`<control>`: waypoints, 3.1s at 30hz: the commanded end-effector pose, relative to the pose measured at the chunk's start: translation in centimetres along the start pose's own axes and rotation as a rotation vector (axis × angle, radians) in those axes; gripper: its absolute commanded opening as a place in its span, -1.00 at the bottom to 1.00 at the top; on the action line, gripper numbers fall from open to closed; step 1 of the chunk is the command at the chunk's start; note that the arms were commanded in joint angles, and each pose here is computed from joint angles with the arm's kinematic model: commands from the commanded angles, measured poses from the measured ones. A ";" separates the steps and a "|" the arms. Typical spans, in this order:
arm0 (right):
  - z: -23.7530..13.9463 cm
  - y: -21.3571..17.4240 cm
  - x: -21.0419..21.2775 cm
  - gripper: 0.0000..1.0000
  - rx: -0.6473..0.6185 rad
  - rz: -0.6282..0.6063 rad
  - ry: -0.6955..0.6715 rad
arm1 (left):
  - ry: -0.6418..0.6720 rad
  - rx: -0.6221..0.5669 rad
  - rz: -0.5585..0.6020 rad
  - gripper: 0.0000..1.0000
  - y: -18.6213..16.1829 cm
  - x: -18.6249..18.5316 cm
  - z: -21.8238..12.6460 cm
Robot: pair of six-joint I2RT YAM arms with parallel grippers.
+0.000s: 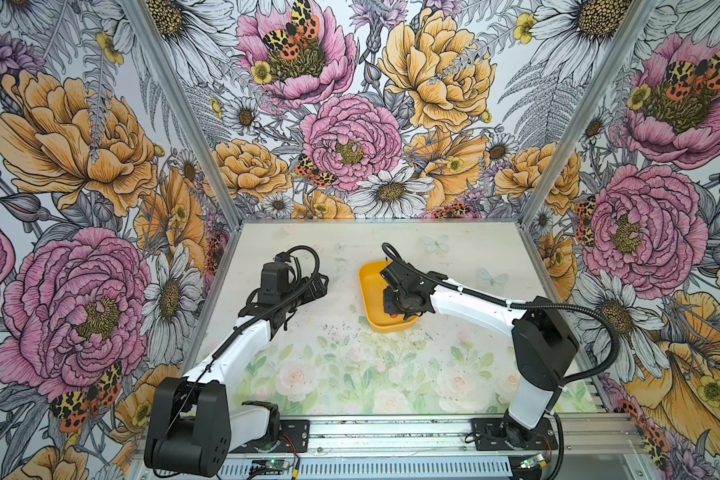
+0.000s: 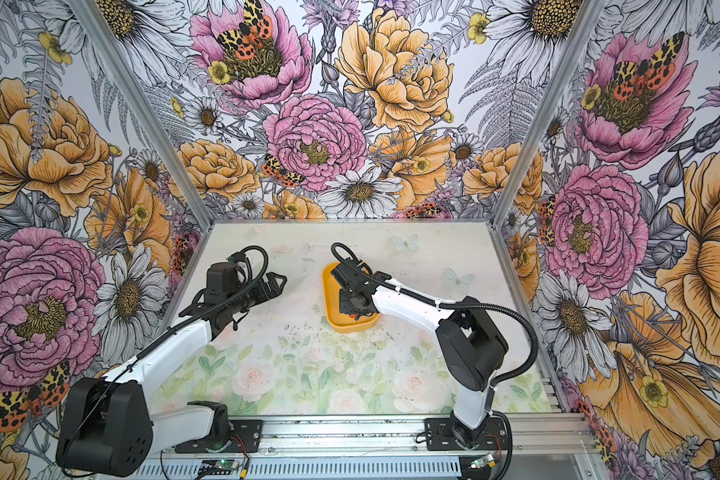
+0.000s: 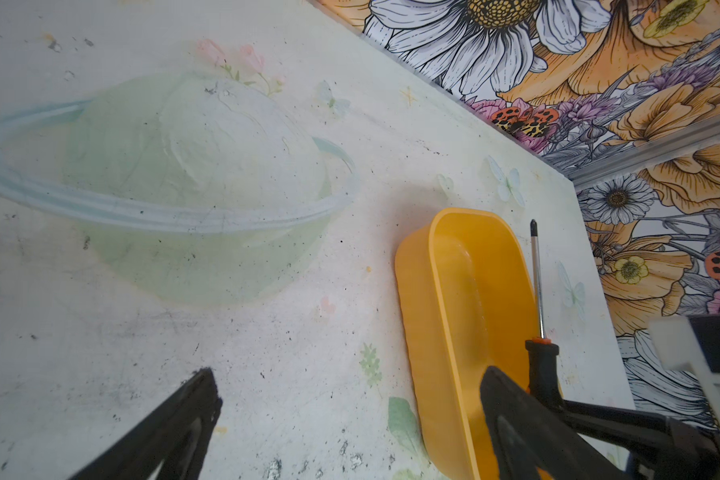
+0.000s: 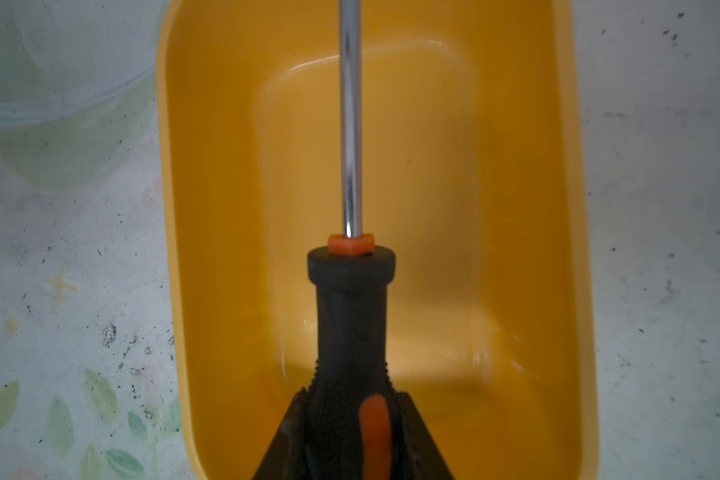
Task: Put the screwdriver in the bin
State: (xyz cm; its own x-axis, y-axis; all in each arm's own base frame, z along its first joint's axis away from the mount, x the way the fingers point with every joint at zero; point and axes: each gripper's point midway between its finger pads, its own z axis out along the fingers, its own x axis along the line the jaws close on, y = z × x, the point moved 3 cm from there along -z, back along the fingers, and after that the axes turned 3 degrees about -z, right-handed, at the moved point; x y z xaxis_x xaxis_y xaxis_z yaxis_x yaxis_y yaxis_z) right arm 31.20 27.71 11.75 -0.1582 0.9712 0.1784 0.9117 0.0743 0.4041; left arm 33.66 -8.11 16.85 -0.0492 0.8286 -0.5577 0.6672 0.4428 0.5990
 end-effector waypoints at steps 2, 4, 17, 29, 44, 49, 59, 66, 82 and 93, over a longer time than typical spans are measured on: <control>1.1 -0.4 0.3 -1.00 0.019 0.002 0.006 | -0.025 -0.011 -0.007 0.98 0.4 -0.2 0.2; 1.4 -0.5 0.4 -1.00 0.027 0.001 0.003 | -0.026 -0.010 -0.007 0.97 0.3 -0.2 0.2; 3.6 -0.5 0.8 -1.00 0.066 -0.029 -0.002 | -0.031 -0.014 -0.003 0.98 0.2 -0.2 -0.1; 4.9 -0.7 0.8 -0.72 0.101 -0.057 -0.003 | -0.031 -0.015 0.001 0.98 0.1 -0.2 -0.2; 3.5 0.3 0.8 0.09 0.074 -0.061 -0.004 | -0.052 -0.031 0.009 0.97 0.3 -0.6 -0.8; 1.7 1.1 0.7 0.21 0.050 -0.092 -0.001 | -0.049 -0.035 0.013 0.98 0.3 -0.6 -0.9; -5.1 3.0 -0.8 0.33 -0.061 -0.388 0.092 | 0.033 -0.226 0.171 0.98 4.1 -0.7 -3.0; -10.9 6.1 -7.4 0.33 -0.287 -0.394 0.012 | 0.052 -0.398 0.248 0.98 7.0 0.0 -5.0; -13.4 6.1 -24.0 0.36 -0.818 -0.080 -0.269 | 0.189 -0.662 0.440 0.98 7.2 5.6 -5.5; -10.1 2.8 -28.5 0.36 -0.926 -0.012 -0.422 | 0.187 -0.625 0.395 0.98 6.9 8.0 -2.7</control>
State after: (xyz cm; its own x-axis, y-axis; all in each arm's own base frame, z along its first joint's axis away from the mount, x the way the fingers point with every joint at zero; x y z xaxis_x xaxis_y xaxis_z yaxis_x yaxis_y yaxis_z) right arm 33.37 -1.19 14.46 0.0887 0.9913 -0.0971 0.3694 0.0578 0.9275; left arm 35.15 2.09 16.49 -0.0751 0.9851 -0.1550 0.1823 0.1663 0.9691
